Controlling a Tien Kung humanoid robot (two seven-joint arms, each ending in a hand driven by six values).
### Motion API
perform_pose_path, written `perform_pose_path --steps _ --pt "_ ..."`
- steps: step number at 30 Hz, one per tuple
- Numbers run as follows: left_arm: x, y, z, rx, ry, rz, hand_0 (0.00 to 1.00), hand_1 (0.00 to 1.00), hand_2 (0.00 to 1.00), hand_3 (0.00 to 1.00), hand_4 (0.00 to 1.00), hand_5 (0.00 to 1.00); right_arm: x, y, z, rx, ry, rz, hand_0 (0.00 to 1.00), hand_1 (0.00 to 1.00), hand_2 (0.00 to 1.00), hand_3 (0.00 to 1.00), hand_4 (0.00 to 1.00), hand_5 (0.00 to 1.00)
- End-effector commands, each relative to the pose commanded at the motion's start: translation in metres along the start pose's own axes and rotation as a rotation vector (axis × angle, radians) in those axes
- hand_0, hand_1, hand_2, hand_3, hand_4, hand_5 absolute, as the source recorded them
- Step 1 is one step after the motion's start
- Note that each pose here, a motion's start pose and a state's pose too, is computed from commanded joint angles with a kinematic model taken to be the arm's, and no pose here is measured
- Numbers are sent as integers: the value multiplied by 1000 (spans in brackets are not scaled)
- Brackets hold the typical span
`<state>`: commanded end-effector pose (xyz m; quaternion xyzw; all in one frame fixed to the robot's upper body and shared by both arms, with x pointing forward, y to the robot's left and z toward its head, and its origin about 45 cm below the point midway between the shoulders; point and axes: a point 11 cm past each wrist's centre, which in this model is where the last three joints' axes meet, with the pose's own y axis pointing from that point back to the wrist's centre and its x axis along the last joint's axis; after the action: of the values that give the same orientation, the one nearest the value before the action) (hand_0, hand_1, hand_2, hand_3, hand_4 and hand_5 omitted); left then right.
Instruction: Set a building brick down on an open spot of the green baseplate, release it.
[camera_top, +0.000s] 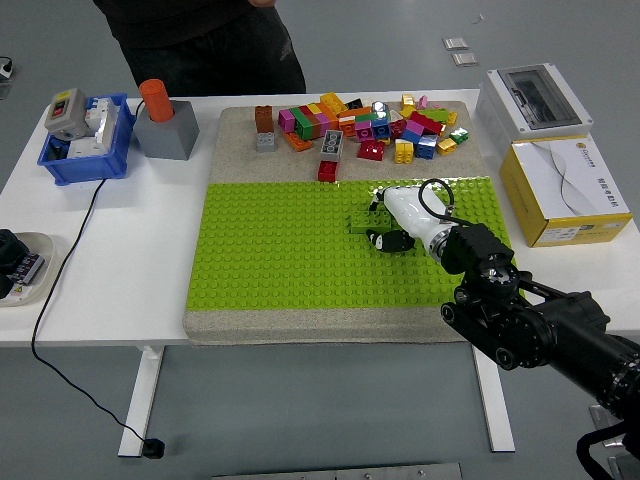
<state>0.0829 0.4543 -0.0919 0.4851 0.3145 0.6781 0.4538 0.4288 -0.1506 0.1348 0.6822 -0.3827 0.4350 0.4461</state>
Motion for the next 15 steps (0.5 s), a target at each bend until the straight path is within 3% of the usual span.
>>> perform_pose_path --steps 15 --pt "-1 0 -2 2 6 -2 658 614 604 731 730 182 -7 4 -15 38 -2 -14 783 796 815 625 630 251"
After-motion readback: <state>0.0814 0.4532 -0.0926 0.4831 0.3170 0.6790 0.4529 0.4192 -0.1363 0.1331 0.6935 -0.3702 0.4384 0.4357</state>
